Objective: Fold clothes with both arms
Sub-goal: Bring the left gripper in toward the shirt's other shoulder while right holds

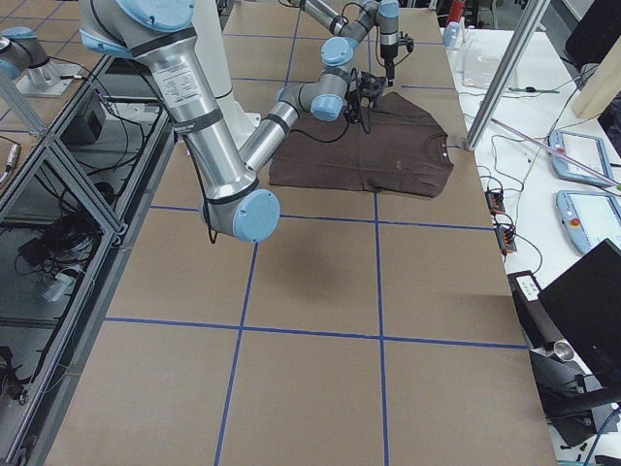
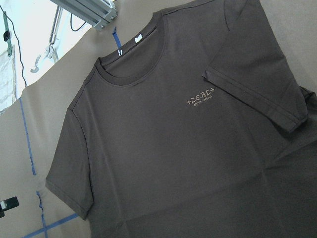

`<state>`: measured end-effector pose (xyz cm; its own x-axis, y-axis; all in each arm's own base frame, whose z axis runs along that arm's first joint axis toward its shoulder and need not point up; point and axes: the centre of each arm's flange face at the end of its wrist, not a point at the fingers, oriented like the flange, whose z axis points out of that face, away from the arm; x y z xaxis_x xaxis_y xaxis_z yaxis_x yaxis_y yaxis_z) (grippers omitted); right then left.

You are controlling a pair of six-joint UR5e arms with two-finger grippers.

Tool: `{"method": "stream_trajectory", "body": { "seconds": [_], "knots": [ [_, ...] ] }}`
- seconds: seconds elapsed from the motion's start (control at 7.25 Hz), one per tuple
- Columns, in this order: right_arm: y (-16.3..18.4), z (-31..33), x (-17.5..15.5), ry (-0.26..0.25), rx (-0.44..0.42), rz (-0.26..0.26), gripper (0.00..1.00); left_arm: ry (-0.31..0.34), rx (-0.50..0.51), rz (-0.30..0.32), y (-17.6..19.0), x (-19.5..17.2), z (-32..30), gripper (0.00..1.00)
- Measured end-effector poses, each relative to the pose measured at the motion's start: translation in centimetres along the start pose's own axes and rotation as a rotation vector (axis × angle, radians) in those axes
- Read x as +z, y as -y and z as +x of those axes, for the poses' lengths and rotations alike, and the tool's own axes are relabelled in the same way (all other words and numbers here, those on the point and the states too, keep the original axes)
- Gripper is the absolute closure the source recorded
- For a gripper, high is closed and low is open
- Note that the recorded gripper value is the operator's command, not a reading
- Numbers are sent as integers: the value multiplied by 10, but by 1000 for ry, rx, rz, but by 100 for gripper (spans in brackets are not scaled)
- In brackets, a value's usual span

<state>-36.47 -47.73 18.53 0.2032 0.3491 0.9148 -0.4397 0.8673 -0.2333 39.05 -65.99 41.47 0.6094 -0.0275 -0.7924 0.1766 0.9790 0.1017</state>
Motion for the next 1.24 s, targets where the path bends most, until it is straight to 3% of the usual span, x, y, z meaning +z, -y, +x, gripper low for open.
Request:
{"method": "stream_trajectory", "body": {
  "seconds": [0.28,0.69,0.97,1.1,1.24],
  "knots": [
    [1,-3,-1,28,3,17,8,27,-3,19,-1,22,8,15],
    [3,-1,4,46,19,21,8,35,-1,20,2,32,8,41],
    [3,0,6,46,25,33,8,40,0,28,3,35,5,43],
    [2,0,7,46,27,35,8,42,2,36,3,36,3,57],
    [2,1,7,45,28,36,7,41,4,42,4,38,2,82]
  ]
}}
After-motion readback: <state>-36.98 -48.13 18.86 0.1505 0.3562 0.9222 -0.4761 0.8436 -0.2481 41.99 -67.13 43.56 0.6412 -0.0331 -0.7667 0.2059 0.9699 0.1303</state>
